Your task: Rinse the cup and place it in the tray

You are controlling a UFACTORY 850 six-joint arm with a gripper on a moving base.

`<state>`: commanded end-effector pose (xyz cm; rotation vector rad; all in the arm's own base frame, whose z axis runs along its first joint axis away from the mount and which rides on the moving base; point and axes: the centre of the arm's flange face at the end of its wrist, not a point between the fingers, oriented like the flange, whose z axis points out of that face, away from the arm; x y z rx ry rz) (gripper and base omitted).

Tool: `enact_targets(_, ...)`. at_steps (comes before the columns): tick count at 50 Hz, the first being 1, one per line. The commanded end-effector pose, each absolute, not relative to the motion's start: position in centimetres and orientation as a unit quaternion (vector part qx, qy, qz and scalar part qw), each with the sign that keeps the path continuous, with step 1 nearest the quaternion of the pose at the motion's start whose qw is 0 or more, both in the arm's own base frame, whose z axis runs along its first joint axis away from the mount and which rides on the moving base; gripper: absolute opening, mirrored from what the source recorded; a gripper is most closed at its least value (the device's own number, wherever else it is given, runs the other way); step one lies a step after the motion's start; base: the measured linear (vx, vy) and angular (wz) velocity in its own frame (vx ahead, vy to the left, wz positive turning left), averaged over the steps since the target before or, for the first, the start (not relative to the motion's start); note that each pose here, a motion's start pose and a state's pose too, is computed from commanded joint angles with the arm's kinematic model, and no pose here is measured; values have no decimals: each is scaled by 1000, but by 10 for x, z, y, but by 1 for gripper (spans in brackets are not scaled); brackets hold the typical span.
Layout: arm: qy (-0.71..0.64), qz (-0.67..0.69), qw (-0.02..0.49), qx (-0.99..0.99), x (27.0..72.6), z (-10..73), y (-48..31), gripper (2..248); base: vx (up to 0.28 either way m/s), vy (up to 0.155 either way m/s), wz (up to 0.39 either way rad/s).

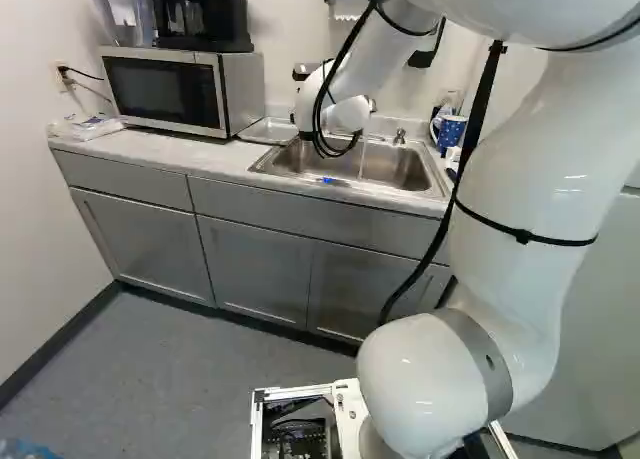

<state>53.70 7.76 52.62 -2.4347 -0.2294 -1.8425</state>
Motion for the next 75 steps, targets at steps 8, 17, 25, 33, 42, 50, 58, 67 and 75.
enact_targets(8, -66, -605, 34, -793, 538, 520, 66, 124, 0, 0, 0)
enact_targets(17, -56, -611, 27, -790, 540, 513, 52, 124, 0, 0, 0)
enact_targets(25, -47, -611, 20, -790, 541, 505, 40, 124, 0, 0, 0)
enact_targets(33, -38, -607, 14, -794, 541, 497, 28, 124, 0, 0, 0)
enact_targets(42, -28, -599, 6, -800, 542, 487, 14, 124, 0, 0, 0)
enact_targets(50, -19, -593, -1, -805, 543, 478, 2, 124, 0, 0, 0)
enact_targets(58, -10, -586, -7, -810, 544, 469, -11, 124, 0, 0, 0)
enact_targets(67, 1, -578, -14, -816, 545, 459, -24, 124, 0, 0, 0)
enact_targets(75, 10, -571, -20, -821, 546, 450, -37, 124, 0, 0, 0)
